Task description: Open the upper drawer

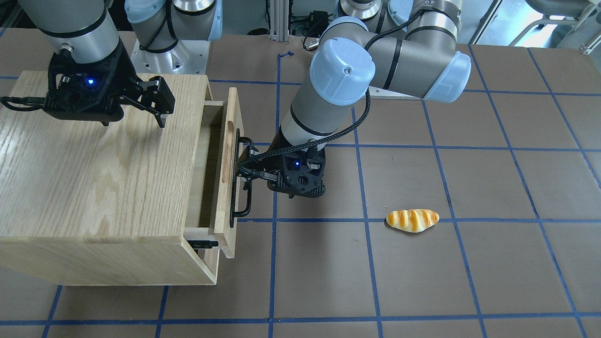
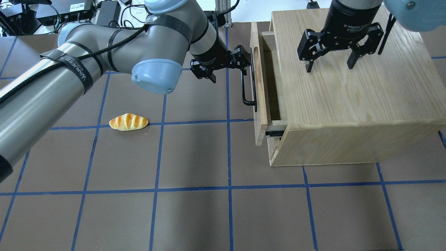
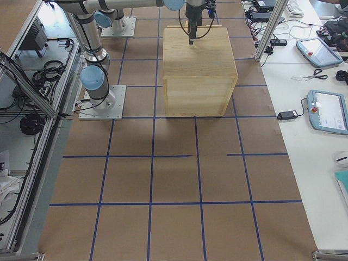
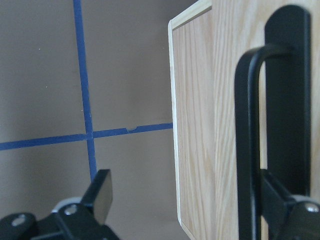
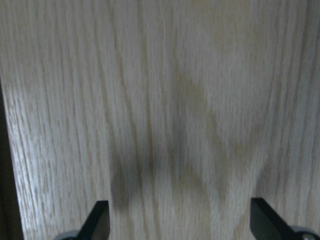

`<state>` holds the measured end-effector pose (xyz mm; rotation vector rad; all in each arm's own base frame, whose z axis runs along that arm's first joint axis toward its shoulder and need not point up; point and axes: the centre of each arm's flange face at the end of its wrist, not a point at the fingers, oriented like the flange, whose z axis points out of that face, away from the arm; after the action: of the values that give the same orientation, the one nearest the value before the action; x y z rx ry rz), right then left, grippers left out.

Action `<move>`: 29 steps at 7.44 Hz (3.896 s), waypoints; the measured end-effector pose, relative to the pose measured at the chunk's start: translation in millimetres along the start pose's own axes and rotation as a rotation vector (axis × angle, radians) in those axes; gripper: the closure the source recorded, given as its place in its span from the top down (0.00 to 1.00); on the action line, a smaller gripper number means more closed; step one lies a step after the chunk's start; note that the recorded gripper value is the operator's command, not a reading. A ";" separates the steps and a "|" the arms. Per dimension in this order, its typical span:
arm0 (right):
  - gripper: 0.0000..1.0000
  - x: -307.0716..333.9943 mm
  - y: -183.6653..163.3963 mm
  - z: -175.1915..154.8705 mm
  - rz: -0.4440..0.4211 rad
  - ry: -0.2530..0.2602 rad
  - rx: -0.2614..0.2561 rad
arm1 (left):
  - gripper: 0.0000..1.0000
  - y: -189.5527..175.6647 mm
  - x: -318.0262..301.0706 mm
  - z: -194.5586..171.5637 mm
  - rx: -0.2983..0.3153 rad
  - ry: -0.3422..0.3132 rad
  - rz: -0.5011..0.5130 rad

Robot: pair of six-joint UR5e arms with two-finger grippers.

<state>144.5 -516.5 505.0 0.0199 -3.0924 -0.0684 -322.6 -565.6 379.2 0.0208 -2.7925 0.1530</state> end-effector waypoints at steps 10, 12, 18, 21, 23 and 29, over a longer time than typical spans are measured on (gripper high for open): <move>1.00 -0.1 0.0 0.1 -0.001 0.000 0.000 | 1.00 -2.4 -75.2 -30.6 -0.046 -0.074 -0.002; 1.00 0.4 -0.1 0.0 0.001 0.000 0.000 | 1.00 -5.6 -93.2 -43.7 -0.047 -0.079 -0.024; 1.00 0.0 0.0 0.0 -0.001 0.000 0.000 | 1.00 -12.6 -134.9 -67.7 -0.062 -0.090 -0.062; 1.00 -0.2 0.1 0.2 0.000 0.000 0.000 | 1.00 6.2 -131.2 -130.9 -0.080 -0.179 -0.047; 1.00 0.2 0.0 0.1 0.000 0.000 0.000 | 1.00 32.9 -132.9 -181.7 -0.105 -0.319 0.027; 1.00 -0.2 0.1 0.0 -0.001 0.000 0.000 | 1.00 66.8 -117.8 -236.3 -0.051 -0.343 0.076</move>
<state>144.8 -516.5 504.9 0.0212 -3.0923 -0.0684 -134.3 -474.0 553.5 -0.0797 -3.1408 0.1042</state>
